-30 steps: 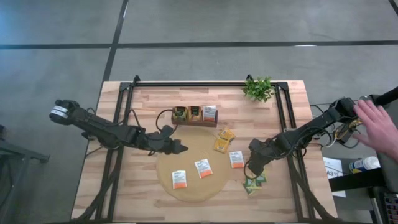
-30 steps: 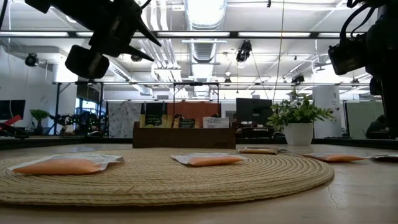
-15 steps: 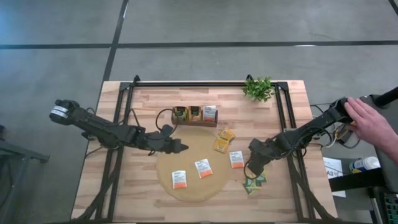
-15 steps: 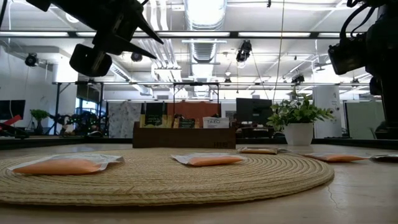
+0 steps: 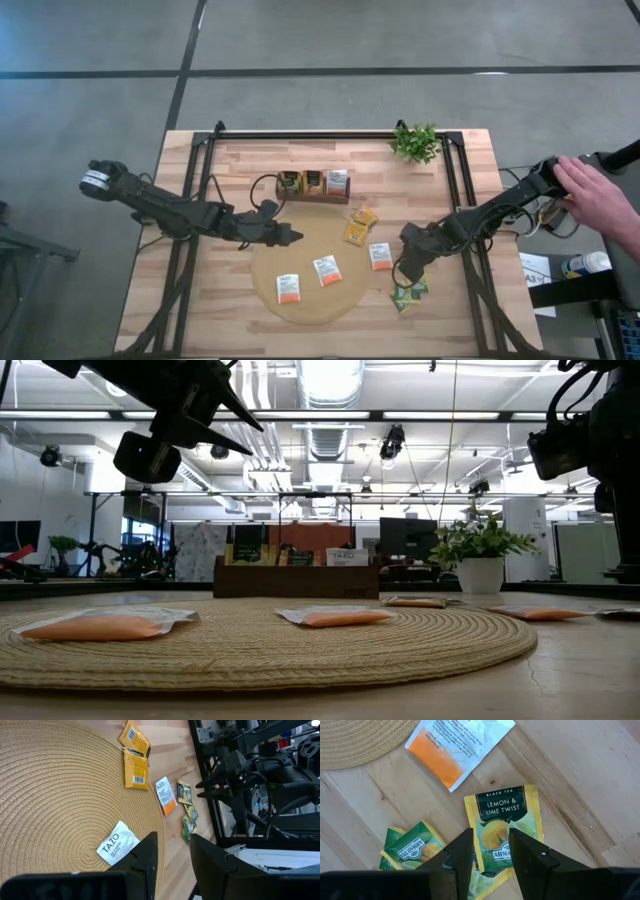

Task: Pick & Place Tea
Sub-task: Put the yellow tea bag into the middle section of the wooden organizer

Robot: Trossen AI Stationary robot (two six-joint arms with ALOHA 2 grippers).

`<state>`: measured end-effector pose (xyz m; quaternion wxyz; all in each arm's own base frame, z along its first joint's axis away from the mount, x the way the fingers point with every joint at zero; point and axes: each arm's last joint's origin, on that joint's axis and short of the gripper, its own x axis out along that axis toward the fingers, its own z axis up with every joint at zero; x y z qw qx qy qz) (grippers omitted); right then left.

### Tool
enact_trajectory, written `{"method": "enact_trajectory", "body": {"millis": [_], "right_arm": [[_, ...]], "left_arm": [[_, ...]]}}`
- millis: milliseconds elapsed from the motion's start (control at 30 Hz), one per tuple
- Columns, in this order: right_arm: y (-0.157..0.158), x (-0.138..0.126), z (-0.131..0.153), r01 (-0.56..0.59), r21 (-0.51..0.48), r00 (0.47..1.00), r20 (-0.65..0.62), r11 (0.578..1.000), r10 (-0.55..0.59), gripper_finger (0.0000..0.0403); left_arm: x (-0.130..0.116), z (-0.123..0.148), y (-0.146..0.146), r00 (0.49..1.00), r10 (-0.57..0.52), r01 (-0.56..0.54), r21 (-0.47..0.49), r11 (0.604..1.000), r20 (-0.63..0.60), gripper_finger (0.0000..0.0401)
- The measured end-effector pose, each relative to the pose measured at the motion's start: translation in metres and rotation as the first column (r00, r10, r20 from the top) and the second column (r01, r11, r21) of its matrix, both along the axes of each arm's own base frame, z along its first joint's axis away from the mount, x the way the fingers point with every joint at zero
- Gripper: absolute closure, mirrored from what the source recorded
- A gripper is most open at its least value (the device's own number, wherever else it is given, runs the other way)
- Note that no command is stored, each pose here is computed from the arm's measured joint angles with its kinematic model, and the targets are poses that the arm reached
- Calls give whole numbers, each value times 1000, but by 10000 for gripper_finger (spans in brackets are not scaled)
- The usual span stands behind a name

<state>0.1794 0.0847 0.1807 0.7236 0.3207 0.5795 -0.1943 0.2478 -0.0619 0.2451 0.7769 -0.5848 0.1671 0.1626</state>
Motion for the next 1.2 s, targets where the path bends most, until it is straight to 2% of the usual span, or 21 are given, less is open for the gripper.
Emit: {"method": "enact_trajectory", "body": {"millis": [300, 800, 1200], "right_arm": [[0, 0, 0, 0, 0, 1000, 0, 1000, 0, 287], [0, 0, 0, 0, -1, 1000, -1, 1000, 0, 273], [0, 0, 0, 0, 0, 1000, -1, 1000, 0, 281]], "left_arm": [[0, 0, 0, 1000, 0, 0, 0, 1000, 0, 294], [0, 0, 0, 1000, 5, -5, -6, 1000, 1, 294], [0, 0, 0, 1000, -1, 1, 24, 1000, 0, 294]]}}
